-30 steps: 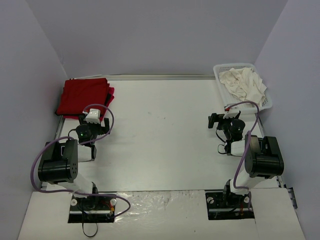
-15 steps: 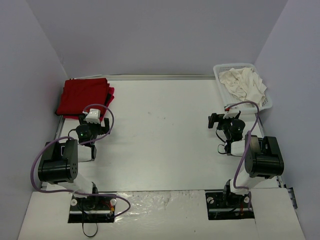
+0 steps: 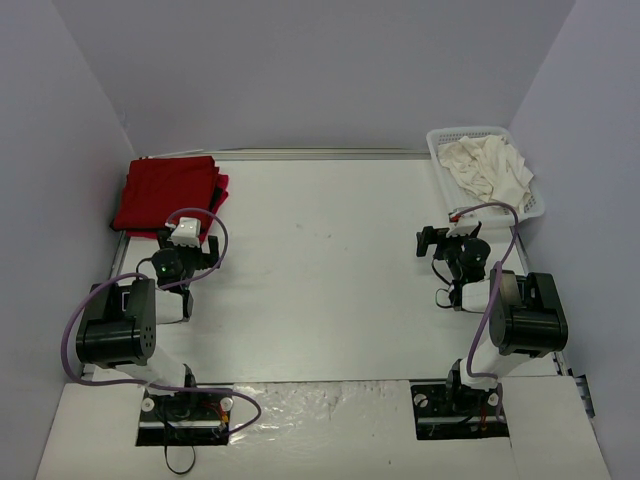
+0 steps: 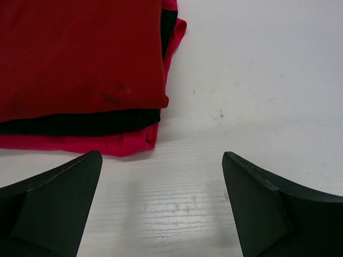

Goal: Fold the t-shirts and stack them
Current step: Grab crumpled tshirt from bin with the right arm, then move the tshirt to the center of the board

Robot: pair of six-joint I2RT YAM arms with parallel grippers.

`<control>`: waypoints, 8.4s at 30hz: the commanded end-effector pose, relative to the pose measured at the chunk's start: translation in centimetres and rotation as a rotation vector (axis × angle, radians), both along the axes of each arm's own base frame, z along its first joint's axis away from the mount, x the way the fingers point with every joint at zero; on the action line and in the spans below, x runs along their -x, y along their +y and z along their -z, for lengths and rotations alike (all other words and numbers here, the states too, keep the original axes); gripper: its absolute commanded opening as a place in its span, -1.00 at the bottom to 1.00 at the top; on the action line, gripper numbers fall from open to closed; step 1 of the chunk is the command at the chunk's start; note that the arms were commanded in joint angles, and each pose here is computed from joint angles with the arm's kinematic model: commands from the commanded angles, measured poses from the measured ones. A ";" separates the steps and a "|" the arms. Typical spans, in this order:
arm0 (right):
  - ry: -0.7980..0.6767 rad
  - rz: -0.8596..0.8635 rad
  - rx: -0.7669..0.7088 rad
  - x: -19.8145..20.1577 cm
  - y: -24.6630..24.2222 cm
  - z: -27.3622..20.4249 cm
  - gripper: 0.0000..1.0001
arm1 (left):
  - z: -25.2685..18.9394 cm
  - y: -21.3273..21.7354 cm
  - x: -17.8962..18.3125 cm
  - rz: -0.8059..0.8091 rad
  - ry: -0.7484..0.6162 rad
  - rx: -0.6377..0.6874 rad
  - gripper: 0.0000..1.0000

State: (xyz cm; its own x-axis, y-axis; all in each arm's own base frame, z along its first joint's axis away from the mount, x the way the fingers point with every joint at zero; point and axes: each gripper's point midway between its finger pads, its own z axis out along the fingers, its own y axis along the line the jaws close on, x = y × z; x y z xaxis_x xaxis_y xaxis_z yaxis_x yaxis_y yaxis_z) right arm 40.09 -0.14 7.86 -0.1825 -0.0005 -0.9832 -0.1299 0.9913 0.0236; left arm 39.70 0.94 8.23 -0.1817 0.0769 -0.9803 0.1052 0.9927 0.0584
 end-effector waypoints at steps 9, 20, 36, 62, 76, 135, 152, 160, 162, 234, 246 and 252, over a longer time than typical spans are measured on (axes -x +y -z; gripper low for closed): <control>-0.101 0.004 0.011 -1.2 0.0 -2.8 1.00 | -1.6 -0.4 -0.4 0.022 -0.049 -0.014 0.89; -0.102 0.004 0.011 -1.2 0.0 -2.8 1.00 | -1.5 -0.3 -0.4 0.021 -0.047 -0.016 0.89; -0.091 0.032 0.034 -1.3 0.4 -2.7 1.00 | -1.5 -0.5 -0.5 0.009 -0.040 -0.029 0.89; 0.356 -0.118 0.290 -1.5 3.3 -9.5 1.00 | -7.5 -0.8 0.2 0.074 -0.005 -0.113 0.89; 0.228 0.306 0.434 -7.9 -4.4 -15.7 1.00 | -10.7 -0.5 -2.8 0.080 0.255 -0.098 0.89; 0.372 0.513 0.373 -11.7 -13.1 -12.7 -1.00 | -9.9 -2.7 -5.1 0.148 0.330 -0.038 0.91; 0.065 0.203 0.398 -7.8 1.8 -32.4 -1.00 | -11.0 -2.5 -2.1 0.176 0.333 -0.089 0.89; -0.087 0.002 0.404 -3.6 7.2 -39.1 -1.00 | -11.2 -2.6 -0.9 0.182 0.355 -0.098 0.89; -0.124 0.000 0.388 -2.7 7.4 -40.7 -1.00 | -11.5 -2.5 -0.7 0.181 0.342 -0.106 0.89; 0.628 -0.433 0.457 -3.2 11.5 -7.3 0.40 | -8.9 -2.9 -0.1 0.255 0.392 0.038 0.89; 0.692 -0.279 0.449 -9.1 9.2 -2.4 0.23 | -9.4 -3.3 0.4 0.291 0.379 0.015 0.89; 0.707 -0.181 0.466 -10.4 6.1 -1.6 0.25 | -9.1 -4.0 0.5 0.321 0.398 0.015 0.89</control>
